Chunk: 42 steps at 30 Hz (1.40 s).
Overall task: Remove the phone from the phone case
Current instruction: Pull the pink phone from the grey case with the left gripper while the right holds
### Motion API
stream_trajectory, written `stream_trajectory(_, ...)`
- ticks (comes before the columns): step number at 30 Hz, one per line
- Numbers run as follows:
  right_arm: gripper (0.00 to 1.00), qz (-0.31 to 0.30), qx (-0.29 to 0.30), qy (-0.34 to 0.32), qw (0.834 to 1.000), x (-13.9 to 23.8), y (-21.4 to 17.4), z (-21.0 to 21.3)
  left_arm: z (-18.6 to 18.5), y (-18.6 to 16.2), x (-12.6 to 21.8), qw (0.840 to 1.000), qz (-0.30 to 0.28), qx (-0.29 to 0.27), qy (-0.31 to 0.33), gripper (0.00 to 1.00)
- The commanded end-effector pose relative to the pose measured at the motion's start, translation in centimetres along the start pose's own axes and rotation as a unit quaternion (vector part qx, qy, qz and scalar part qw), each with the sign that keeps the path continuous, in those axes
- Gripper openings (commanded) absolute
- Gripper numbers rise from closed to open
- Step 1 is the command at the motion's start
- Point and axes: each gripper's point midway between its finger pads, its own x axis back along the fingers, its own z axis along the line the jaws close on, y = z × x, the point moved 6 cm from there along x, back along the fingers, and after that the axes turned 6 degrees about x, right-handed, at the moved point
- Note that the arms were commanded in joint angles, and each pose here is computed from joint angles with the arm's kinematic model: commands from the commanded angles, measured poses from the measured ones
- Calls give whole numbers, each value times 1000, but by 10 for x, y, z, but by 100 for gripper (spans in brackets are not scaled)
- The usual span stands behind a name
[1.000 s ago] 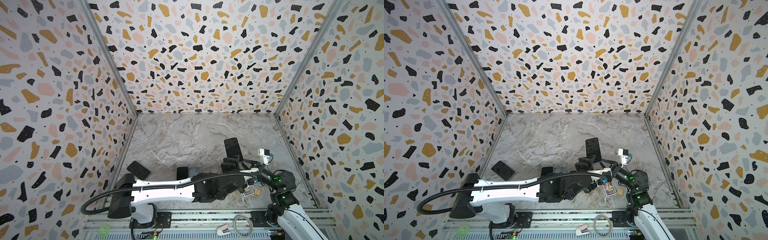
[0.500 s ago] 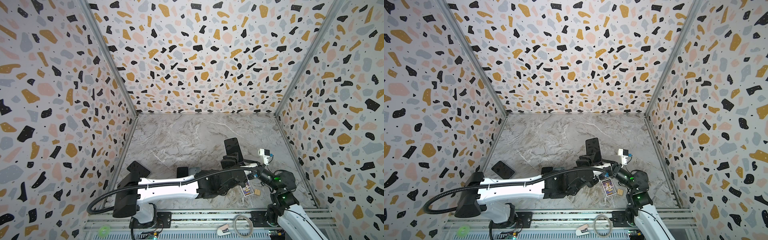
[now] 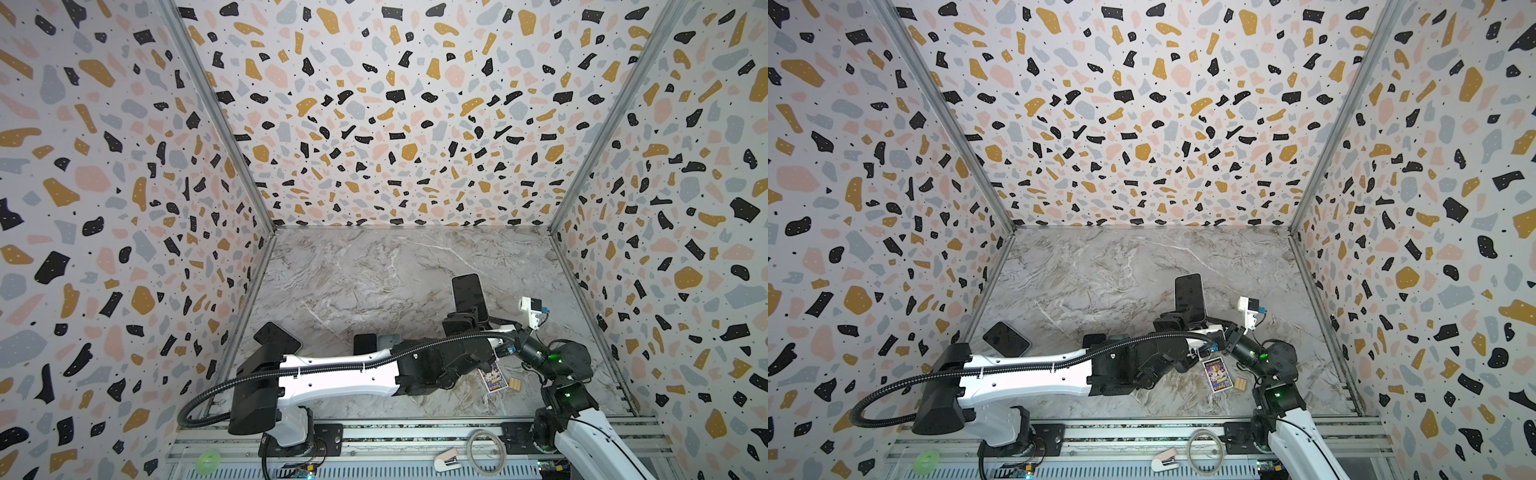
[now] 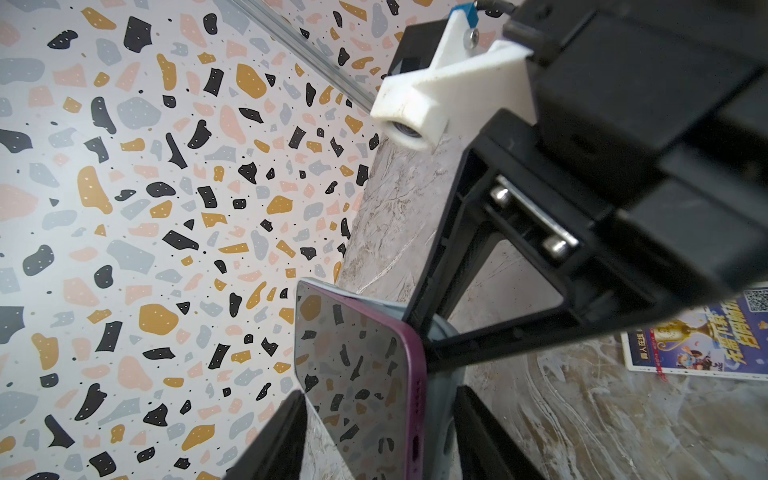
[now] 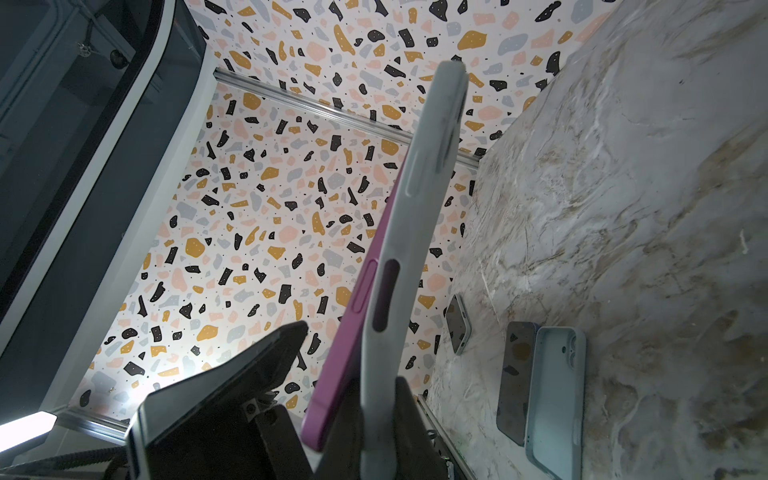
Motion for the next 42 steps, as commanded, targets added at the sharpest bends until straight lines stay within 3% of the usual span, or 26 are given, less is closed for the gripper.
stream_trajectory(1,0,-2,50,50,997,0,6,30,24,16,-1,999,-18,23,34,56)
stream_trajectory(24,0,-3,51,51,997,-1,7,32,27,15,-5,1000,-24,10,18,37)
stream_trajectory(42,0,-5,57,54,997,0,8,37,22,4,-18,1000,-13,3,13,30)
